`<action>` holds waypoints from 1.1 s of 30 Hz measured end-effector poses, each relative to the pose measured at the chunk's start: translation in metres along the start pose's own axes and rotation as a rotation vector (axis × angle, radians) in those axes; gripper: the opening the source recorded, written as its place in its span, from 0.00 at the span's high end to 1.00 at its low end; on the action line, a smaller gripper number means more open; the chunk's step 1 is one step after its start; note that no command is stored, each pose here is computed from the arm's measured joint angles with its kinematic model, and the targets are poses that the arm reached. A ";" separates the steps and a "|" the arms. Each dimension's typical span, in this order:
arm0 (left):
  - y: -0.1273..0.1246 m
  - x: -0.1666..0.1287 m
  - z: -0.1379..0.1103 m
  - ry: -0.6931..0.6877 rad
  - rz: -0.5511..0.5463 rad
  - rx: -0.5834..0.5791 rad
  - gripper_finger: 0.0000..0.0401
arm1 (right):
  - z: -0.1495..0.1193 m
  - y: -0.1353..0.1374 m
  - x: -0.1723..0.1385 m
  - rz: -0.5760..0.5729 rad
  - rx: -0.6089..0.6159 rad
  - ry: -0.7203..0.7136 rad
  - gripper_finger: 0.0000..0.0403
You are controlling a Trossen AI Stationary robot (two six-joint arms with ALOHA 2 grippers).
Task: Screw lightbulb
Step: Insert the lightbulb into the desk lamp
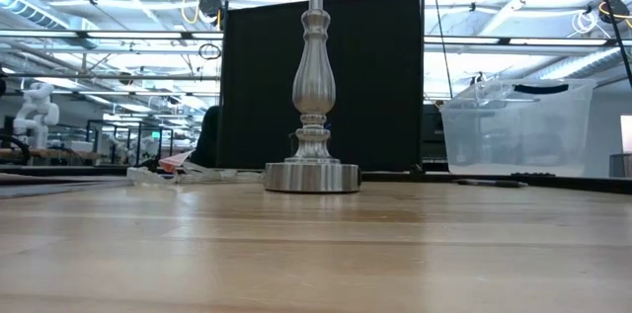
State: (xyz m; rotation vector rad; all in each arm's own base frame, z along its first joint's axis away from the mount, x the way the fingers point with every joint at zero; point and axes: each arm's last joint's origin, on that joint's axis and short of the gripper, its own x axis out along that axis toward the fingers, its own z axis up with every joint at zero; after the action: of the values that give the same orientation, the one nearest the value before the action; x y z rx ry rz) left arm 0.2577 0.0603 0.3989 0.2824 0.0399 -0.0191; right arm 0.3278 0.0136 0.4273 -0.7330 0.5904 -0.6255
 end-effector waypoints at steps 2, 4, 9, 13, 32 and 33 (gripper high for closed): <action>-0.001 0.000 0.000 -0.003 -0.003 0.001 1.00 | -0.002 -0.004 0.005 -0.011 0.004 0.008 1.00; -0.002 0.001 0.001 -0.008 -0.010 0.002 1.00 | -0.003 -0.008 0.009 -0.027 0.004 0.010 1.00; -0.005 0.001 0.002 -0.018 -0.020 0.006 1.00 | -0.004 -0.014 0.016 -0.006 0.008 -0.020 1.00; -0.005 0.001 0.003 -0.018 -0.020 0.006 1.00 | -0.001 -0.015 0.017 0.008 0.003 -0.058 1.00; -0.001 0.000 -0.003 0.036 0.008 -0.004 1.00 | 0.007 0.008 0.007 0.004 -0.059 -0.032 1.00; 0.000 0.000 -0.003 0.038 0.009 -0.004 1.00 | 0.008 0.010 0.005 0.005 -0.057 -0.034 1.00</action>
State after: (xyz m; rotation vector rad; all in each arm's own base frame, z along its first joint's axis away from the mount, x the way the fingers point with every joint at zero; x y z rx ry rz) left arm 0.2573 0.0609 0.3955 0.2785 0.0762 -0.0047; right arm 0.3396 0.0185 0.4232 -0.7936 0.5806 -0.5931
